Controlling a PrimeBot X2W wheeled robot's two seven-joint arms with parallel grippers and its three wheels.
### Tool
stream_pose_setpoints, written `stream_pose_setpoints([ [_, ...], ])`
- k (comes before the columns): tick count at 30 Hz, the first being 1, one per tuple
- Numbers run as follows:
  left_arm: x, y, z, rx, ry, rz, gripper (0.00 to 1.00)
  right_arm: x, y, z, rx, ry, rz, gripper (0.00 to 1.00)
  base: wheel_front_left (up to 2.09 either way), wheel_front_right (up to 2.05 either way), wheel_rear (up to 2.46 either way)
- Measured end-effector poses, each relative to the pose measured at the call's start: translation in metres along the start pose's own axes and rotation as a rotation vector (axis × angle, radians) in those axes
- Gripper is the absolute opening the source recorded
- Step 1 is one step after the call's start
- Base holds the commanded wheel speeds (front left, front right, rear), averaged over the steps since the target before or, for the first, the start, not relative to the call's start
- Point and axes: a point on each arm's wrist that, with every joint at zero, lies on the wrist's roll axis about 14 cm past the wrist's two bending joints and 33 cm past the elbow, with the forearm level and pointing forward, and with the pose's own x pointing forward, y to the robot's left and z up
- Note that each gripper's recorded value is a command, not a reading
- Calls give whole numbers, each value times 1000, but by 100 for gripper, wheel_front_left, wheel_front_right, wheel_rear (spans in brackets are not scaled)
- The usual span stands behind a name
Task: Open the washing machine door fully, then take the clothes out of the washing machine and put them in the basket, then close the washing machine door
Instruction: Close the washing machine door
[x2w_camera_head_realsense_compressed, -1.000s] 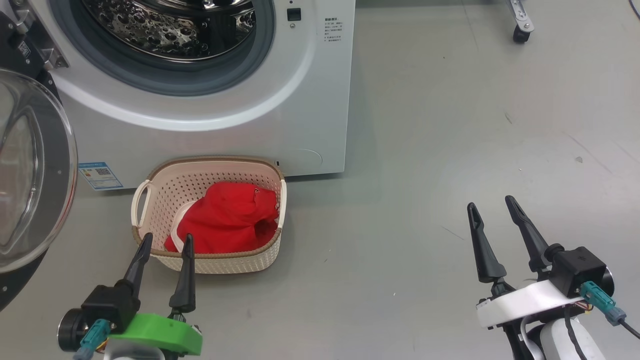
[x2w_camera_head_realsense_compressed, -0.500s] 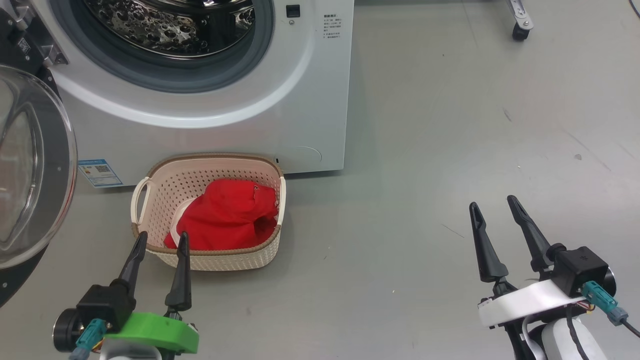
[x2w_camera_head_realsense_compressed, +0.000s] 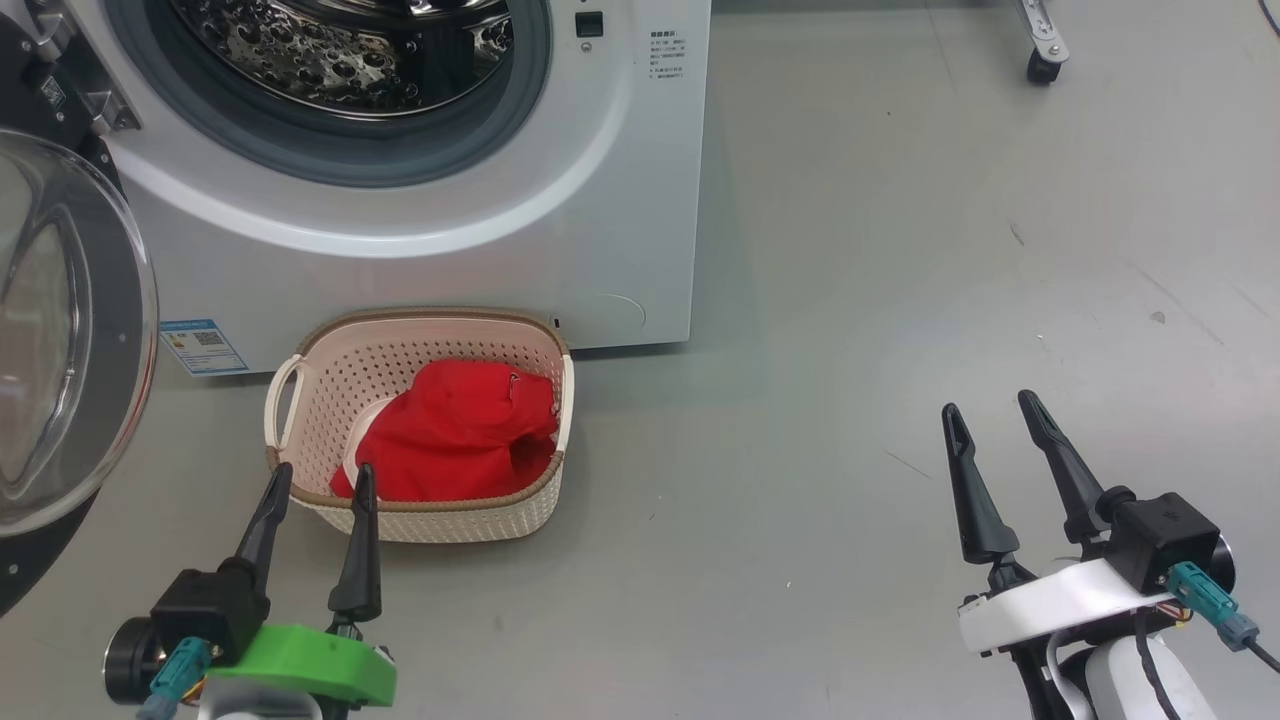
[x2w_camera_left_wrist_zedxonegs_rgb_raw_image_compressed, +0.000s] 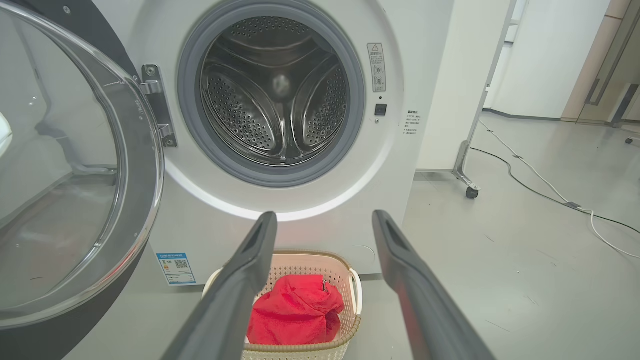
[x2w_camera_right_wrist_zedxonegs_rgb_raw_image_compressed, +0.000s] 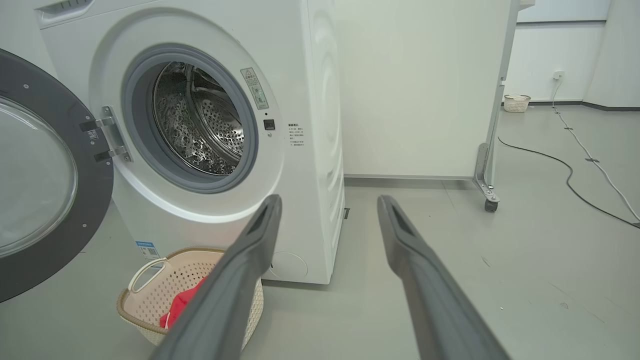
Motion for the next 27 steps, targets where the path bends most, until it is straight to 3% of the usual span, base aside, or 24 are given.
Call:
stream_pose_setpoints([
  [27,-2,1,3,2,-7,4,100,0,2,2,1,-5,5,100,0,0,0],
])
